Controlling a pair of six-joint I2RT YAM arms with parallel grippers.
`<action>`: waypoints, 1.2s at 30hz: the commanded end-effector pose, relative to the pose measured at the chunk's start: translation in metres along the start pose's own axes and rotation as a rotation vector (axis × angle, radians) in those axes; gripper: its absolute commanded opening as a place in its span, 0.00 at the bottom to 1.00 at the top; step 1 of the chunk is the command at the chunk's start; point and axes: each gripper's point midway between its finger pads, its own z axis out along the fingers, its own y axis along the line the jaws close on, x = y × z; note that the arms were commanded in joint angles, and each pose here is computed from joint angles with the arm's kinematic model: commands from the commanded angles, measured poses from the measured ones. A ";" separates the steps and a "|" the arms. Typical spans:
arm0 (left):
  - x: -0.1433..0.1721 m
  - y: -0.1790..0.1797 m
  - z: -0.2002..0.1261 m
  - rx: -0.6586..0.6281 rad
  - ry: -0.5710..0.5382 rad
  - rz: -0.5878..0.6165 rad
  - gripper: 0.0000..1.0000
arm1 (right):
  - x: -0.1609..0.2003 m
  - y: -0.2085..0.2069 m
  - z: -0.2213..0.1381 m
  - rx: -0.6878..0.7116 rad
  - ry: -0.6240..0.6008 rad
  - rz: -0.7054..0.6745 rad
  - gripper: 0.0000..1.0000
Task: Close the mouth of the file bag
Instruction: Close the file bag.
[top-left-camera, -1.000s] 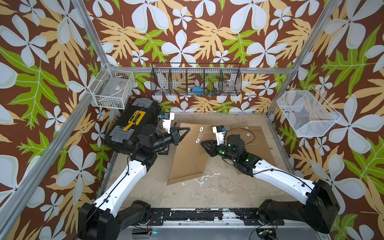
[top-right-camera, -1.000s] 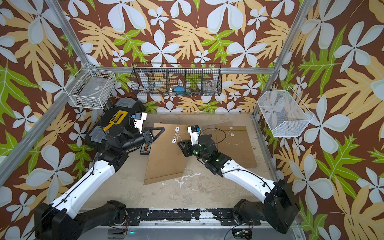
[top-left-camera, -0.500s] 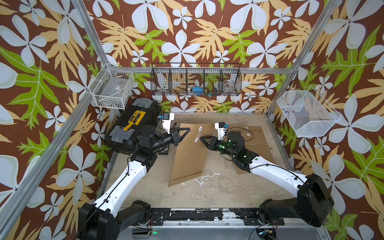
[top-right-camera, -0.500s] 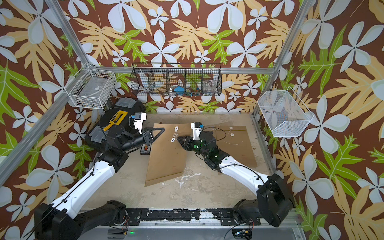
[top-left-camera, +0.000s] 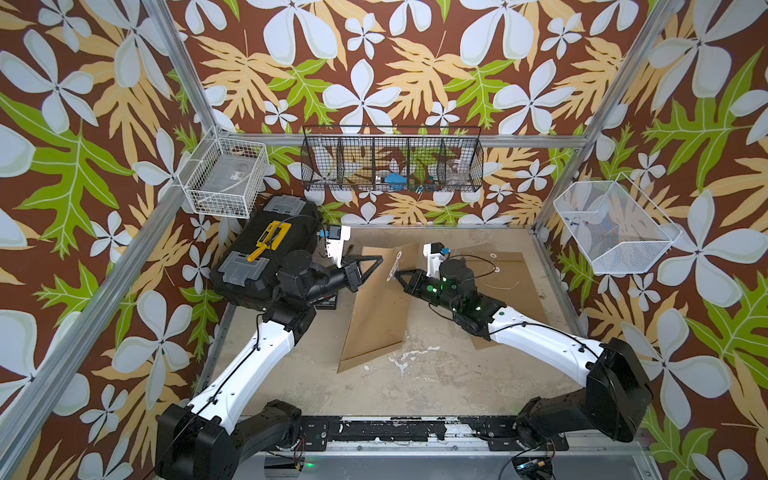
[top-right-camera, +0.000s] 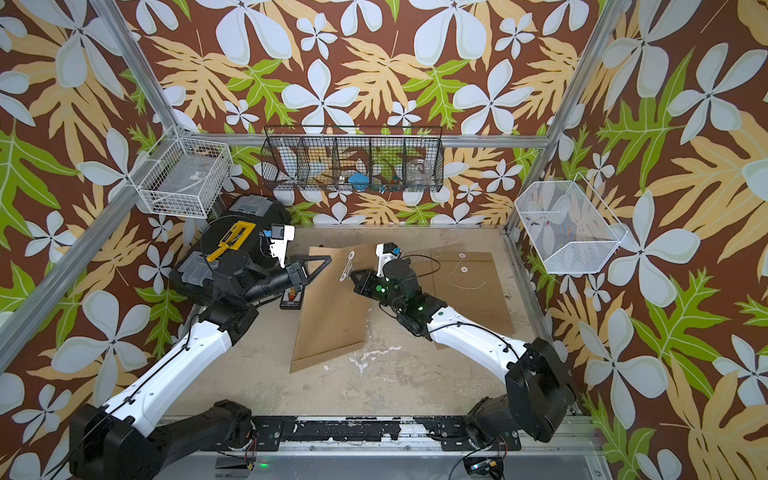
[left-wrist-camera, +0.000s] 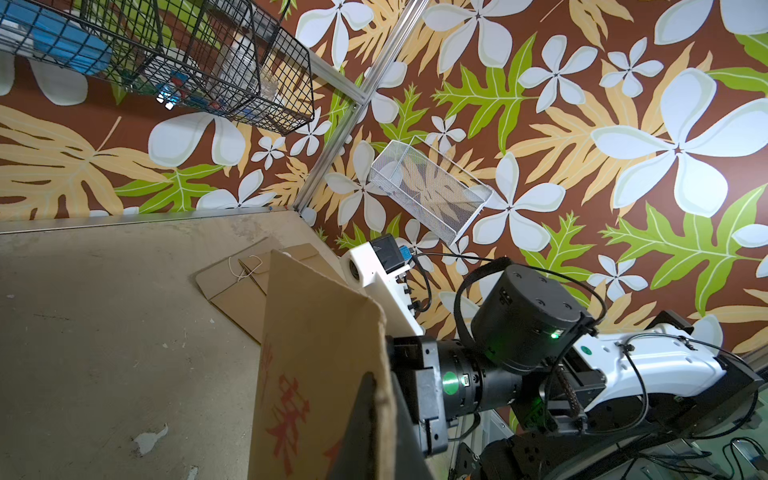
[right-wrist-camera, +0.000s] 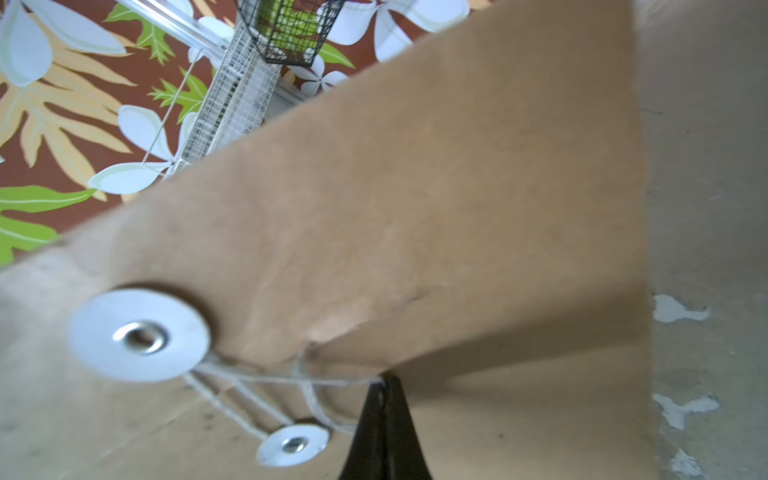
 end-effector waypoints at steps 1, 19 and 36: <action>-0.012 -0.012 0.001 0.037 -0.021 0.062 0.00 | 0.001 -0.029 -0.001 0.169 -0.005 -0.069 0.04; -0.023 -0.023 0.002 0.063 -0.028 0.080 0.00 | -0.013 -0.014 -0.005 0.144 -0.045 -0.278 0.19; -0.022 -0.028 0.002 0.082 -0.020 0.072 0.00 | -0.013 -0.007 -0.003 0.006 -0.138 -0.346 0.24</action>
